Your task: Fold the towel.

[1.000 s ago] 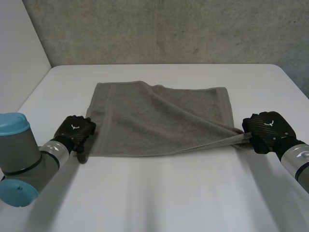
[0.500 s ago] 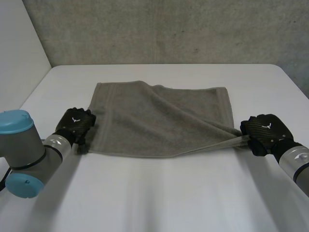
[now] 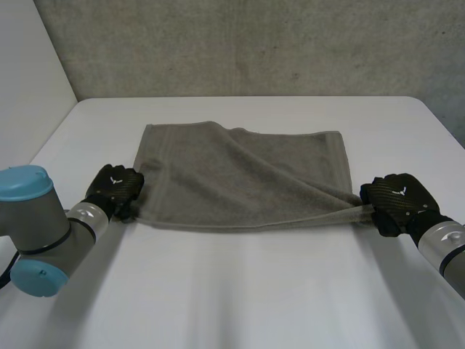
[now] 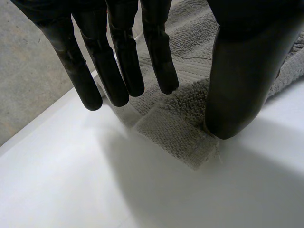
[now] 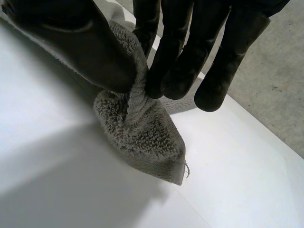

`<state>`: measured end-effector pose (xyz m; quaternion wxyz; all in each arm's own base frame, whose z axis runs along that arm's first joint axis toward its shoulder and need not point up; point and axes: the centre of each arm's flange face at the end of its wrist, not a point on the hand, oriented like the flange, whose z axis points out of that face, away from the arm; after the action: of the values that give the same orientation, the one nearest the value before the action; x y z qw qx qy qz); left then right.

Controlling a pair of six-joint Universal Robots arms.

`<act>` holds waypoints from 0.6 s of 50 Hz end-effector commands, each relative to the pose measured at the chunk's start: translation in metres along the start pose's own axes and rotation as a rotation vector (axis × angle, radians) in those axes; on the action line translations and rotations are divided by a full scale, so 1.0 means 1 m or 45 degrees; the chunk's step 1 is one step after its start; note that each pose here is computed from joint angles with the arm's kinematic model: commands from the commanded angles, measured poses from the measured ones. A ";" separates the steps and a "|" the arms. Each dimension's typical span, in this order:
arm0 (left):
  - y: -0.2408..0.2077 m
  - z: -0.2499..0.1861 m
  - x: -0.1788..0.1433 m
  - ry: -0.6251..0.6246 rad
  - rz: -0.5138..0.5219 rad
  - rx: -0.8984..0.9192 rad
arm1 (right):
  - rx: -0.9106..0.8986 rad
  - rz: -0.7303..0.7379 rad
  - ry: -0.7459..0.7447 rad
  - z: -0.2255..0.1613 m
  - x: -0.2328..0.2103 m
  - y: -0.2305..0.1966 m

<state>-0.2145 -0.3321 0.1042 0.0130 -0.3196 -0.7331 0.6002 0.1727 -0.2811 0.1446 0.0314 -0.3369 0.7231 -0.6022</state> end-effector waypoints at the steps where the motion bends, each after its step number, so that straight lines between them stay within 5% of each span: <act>1: 0.001 0.000 0.001 0.004 0.000 -0.001 | -0.002 -0.001 -0.003 0.000 -0.001 0.000; 15: -0.027 -0.011 -0.010 -0.035 -0.042 0.078 | 0.016 -0.012 0.019 0.000 0.004 -0.006; 30: -0.131 -0.079 -0.059 -0.181 -0.268 0.411 | 0.119 -0.056 0.040 -0.050 0.031 -0.109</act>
<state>-0.2060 -0.3157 0.2194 0.0612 -0.2258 -0.6789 0.6959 0.1740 -0.2749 0.2232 0.0187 -0.3376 0.6894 -0.6407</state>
